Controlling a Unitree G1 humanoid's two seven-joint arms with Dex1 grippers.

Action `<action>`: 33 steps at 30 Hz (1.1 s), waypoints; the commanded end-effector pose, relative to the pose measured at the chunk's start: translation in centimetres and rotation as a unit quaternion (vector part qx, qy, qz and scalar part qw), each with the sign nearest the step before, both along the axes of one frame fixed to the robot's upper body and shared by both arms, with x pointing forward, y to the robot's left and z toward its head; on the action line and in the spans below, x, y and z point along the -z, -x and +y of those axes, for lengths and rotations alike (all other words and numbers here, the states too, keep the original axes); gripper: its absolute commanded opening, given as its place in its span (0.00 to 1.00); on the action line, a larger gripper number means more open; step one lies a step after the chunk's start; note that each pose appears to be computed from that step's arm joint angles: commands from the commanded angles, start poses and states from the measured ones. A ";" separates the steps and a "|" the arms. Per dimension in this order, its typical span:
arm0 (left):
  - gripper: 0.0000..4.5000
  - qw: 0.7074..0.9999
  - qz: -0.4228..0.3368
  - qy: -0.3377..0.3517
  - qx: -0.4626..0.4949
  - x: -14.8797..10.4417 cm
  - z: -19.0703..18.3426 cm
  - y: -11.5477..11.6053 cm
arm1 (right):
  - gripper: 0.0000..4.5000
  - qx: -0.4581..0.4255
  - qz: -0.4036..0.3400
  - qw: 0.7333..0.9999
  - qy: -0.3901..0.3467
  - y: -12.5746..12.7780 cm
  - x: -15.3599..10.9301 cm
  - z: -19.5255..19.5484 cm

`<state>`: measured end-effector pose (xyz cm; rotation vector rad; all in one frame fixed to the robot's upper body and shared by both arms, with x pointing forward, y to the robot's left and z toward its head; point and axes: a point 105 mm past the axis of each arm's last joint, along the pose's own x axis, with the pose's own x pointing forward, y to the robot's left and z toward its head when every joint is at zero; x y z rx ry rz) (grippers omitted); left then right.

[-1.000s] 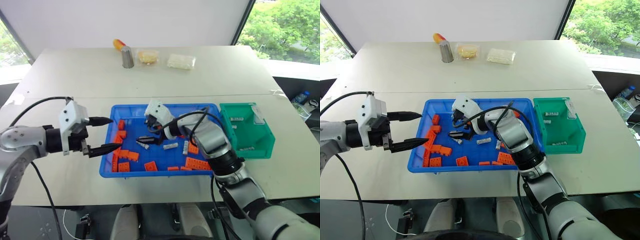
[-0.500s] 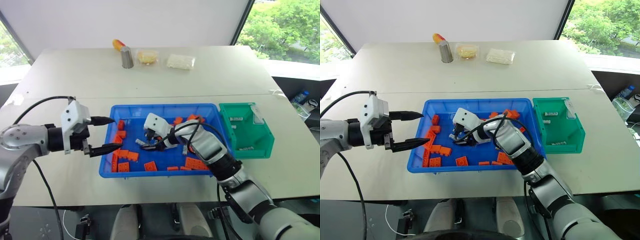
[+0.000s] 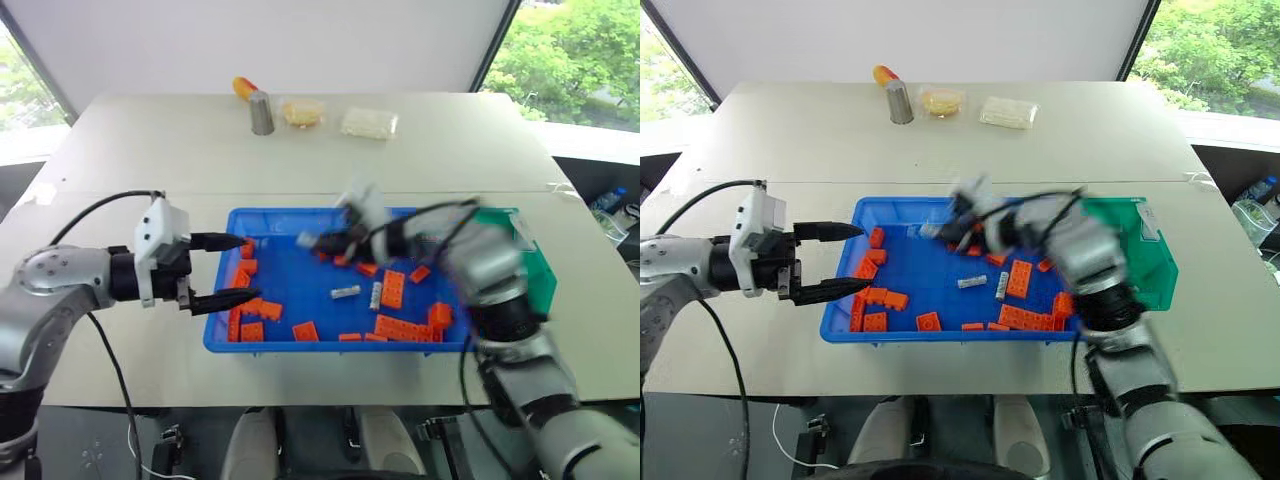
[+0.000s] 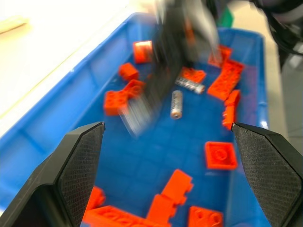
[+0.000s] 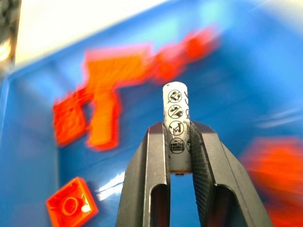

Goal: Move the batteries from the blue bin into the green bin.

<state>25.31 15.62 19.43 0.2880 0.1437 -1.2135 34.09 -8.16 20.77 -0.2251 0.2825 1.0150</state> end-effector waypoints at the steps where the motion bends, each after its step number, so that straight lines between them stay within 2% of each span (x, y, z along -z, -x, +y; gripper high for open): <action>1: 1.00 1.000 -0.016 0.017 0.018 -0.9 -0.7 -0.2 | 0.02 0.073 -0.071 0.994 0.032 0.1 -2.3 -6.4; 6: 1.00 0.999 -0.017 0.026 0.037 -1.3 -1.4 -0.8 | 0.02 0.216 -0.065 0.970 0.092 0.0 -1.6 -15.3; 10: 1.00 0.999 -0.021 0.023 0.041 -1.3 -1.4 -1.5 | 0.02 0.268 -0.052 0.955 0.116 0.9 -0.3 -18.7; 14: 1.00 0.999 -0.023 0.024 0.043 -1.3 -1.5 -2.0 | 0.47 0.306 -0.040 0.944 0.115 1.0 0.8 -19.8; 16: 1.00 0.998 -0.023 0.024 0.044 -1.3 -1.6 -2.0 | 0.68 0.314 -0.061 0.939 0.124 0.5 0.3 -19.8; 17: 1.00 0.998 -0.024 0.024 0.044 -1.4 -1.6 -2.0 | 0.78 0.308 -0.076 0.942 0.111 0.1 -0.9 -19.3; 19: 1.00 0.998 -0.025 0.024 0.043 -1.4 -1.6 -2.1 | 0.78 0.284 -0.100 0.951 0.076 -0.3 -2.8 -17.8; 21: 1.00 0.999 -0.026 0.024 0.041 -1.4 -1.5 -2.0 | 0.78 0.173 -0.118 0.977 0.031 0.7 -4.4 -13.5; 22: 1.00 0.999 -0.025 0.023 0.041 -1.4 -1.5 -1.9 | 0.78 0.099 -0.117 0.988 0.032 1.7 -4.4 -11.1; 24: 1.00 0.999 -0.025 0.023 0.041 -1.4 -1.6 -1.8 | 0.78 0.016 -0.108 0.992 0.059 3.0 -3.4 -9.1; 27: 1.00 0.999 -0.023 0.021 0.043 -1.2 -1.7 -1.7 | 0.78 -0.088 -0.072 0.985 0.132 3.4 -0.3 -6.9; 30: 1.00 0.999 -0.024 0.020 0.044 -1.3 -1.8 -1.7 | 0.78 -0.149 -0.046 0.970 0.188 3.3 2.2 -6.4; 33: 1.00 0.999 -0.030 0.019 0.041 -1.4 -1.9 -1.7 | 0.78 -0.183 -0.044 0.953 0.236 1.9 4.8 -5.6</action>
